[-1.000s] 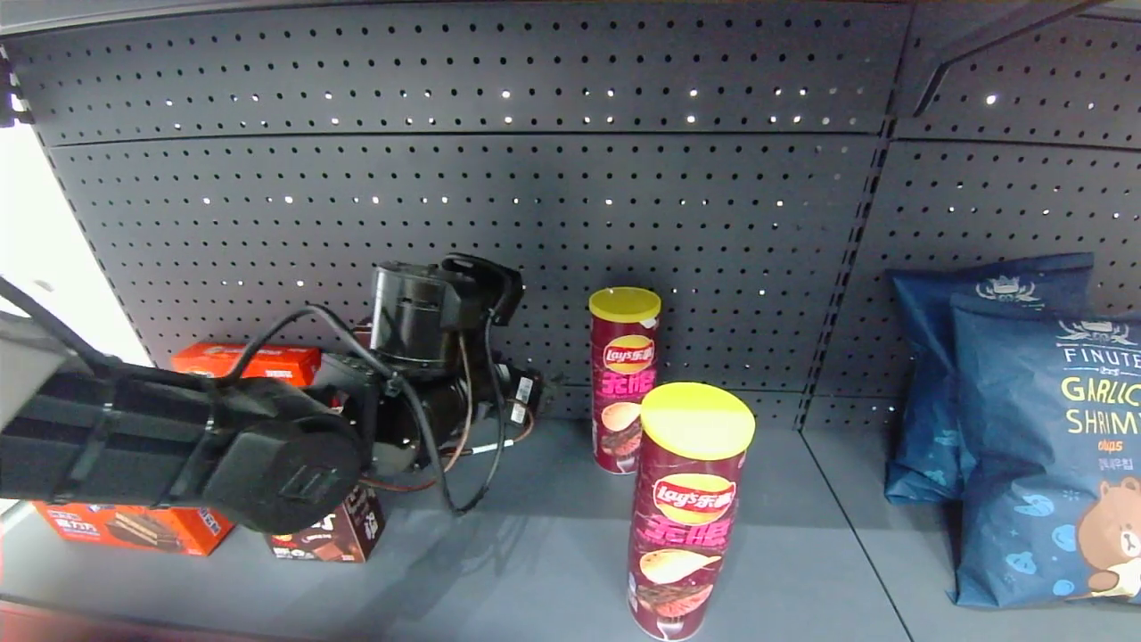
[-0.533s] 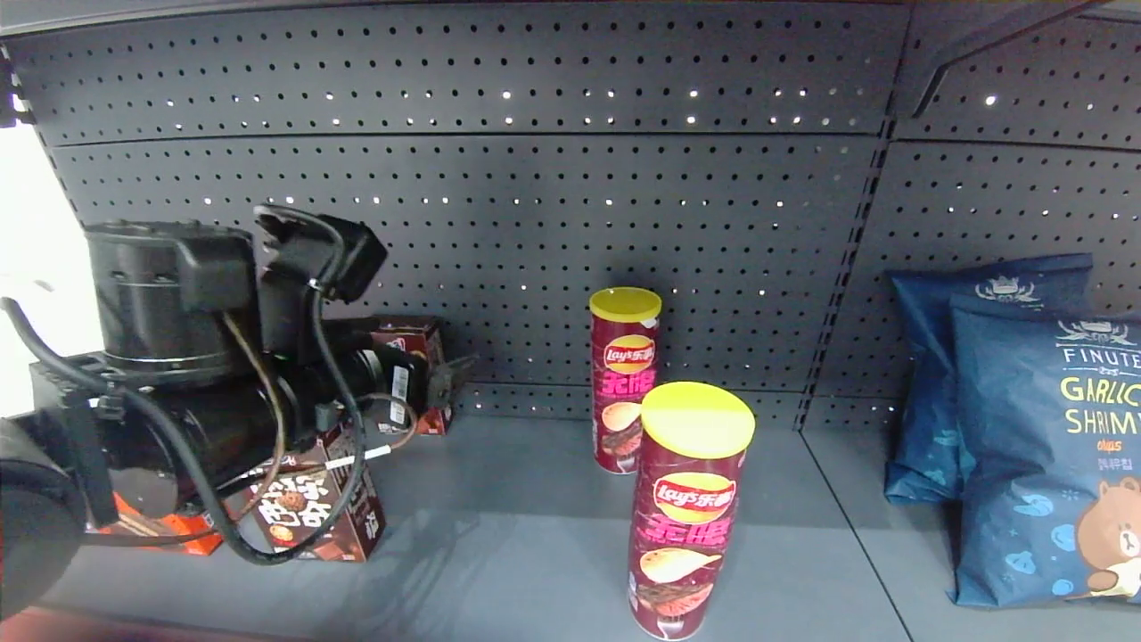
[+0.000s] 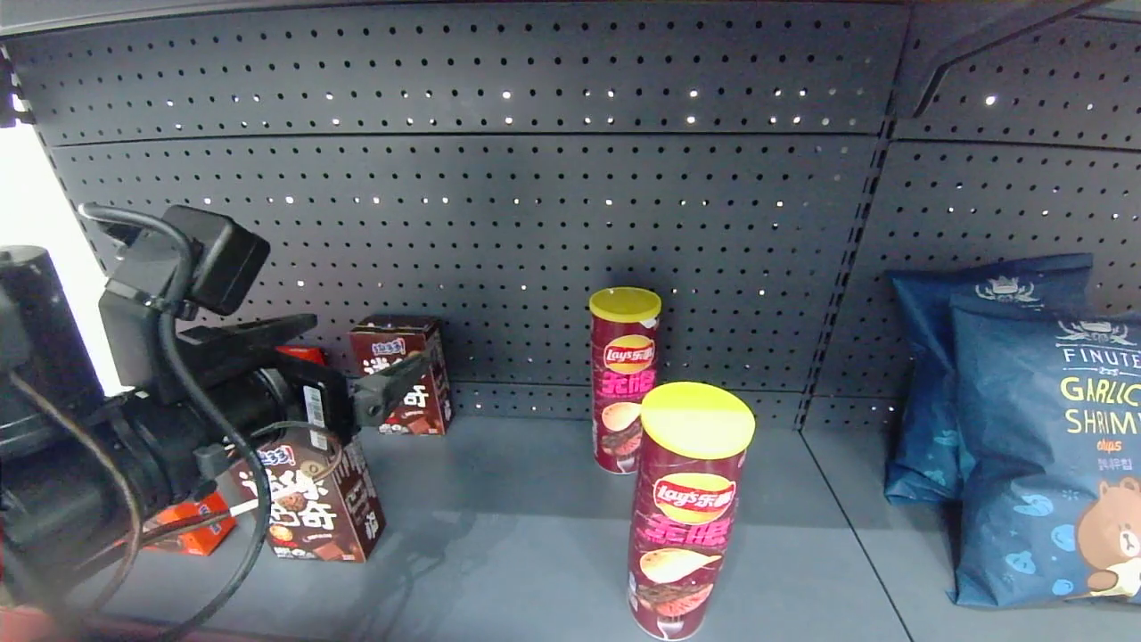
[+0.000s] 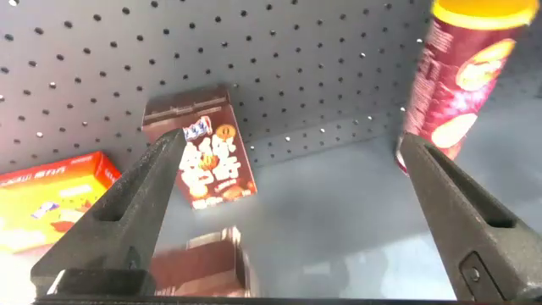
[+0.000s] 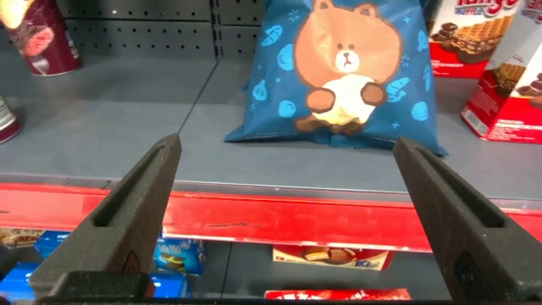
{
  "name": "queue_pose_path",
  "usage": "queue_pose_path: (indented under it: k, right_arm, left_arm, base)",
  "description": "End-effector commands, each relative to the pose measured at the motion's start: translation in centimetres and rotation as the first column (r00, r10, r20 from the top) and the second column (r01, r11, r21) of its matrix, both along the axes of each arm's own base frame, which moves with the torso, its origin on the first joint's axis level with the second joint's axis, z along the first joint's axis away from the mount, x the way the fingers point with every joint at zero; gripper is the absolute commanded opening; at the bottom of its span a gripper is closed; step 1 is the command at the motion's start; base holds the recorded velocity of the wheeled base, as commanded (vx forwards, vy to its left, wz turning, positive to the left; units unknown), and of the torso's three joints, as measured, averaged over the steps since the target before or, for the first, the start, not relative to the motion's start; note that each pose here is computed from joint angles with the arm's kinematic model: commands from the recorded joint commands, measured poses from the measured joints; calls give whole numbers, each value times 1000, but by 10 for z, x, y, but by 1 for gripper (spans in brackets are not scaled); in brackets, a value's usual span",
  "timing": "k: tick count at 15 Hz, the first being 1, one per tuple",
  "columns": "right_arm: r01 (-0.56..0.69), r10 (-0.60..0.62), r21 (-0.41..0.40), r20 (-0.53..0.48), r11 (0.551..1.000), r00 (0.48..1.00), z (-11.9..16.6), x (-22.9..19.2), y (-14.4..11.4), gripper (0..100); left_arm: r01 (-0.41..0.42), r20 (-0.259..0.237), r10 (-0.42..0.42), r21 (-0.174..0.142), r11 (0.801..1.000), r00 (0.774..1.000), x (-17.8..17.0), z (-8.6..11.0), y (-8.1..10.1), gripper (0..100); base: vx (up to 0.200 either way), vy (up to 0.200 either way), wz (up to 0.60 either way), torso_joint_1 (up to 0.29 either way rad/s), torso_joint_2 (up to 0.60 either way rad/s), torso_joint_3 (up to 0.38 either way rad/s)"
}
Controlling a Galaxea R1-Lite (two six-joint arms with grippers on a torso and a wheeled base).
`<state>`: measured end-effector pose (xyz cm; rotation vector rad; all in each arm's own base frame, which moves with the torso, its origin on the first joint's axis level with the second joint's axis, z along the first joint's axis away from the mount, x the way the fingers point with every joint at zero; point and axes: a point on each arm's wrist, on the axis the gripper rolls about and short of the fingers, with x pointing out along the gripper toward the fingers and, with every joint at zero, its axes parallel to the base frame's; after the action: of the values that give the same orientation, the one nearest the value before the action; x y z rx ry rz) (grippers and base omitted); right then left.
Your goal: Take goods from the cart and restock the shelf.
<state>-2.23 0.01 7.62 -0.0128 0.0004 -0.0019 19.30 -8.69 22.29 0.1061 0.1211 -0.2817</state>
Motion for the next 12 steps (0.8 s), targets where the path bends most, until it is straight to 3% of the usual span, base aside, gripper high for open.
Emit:
queue_pose_path:
  k: [1,4,5,6,7,8,9,11,12]
  right_arm:
    - [-2,2,-1,-1,1000,1000,0,0,0,100]
    - [3,-3,0,-10,1000,1000,1,1,0,100]
    - [9,-9,-9,13,1000,1000,7,-1,0,100]
    - [11,-10,-12,56,1000,998,69,-5,0,100]
    - [-7,7,-10,-35,1000,999,120,19,0,100]
    - [-36,36,-27,-3,999,999,156,24,0,100]
    - [-60,60,-41,-4,997,998,165,27,1,100]
    - [-297,288,-60,-128,953,949,169,47,7,100]
    - [-332,320,-58,-162,941,933,168,55,10,100]
  left_arm:
    - [14,31,-13,-16,1000,999,-19,3,9,100]
    - [49,16,-49,-21,999,999,-42,-18,19,100]
    - [72,37,-71,-27,997,997,-47,-21,21,100]
    - [75,46,-73,-31,997,996,-48,-20,21,100]
    - [78,41,-77,-29,997,996,-49,-22,22,100]
    - [76,44,-75,-30,997,996,-49,-22,21,100]
    - [76,45,-75,-30,997,996,-49,-21,21,100]
    - [75,54,-73,-37,996,996,-48,-18,21,100]
    - [73,56,-71,-38,997,996,-47,-18,21,100]
  base:
    - [0,0,0,0,0,0]
    - [0,0,0,0,0,0]
    - [0,0,0,0,0,0]
    - [0,0,0,0,0,0]
    - [0,0,0,0,0,0]
    - [0,0,0,0,0,0]
    - [0,0,0,0,0,0]
    - [0,0,0,0,0,0]
    - [0,0,0,0,0,0]
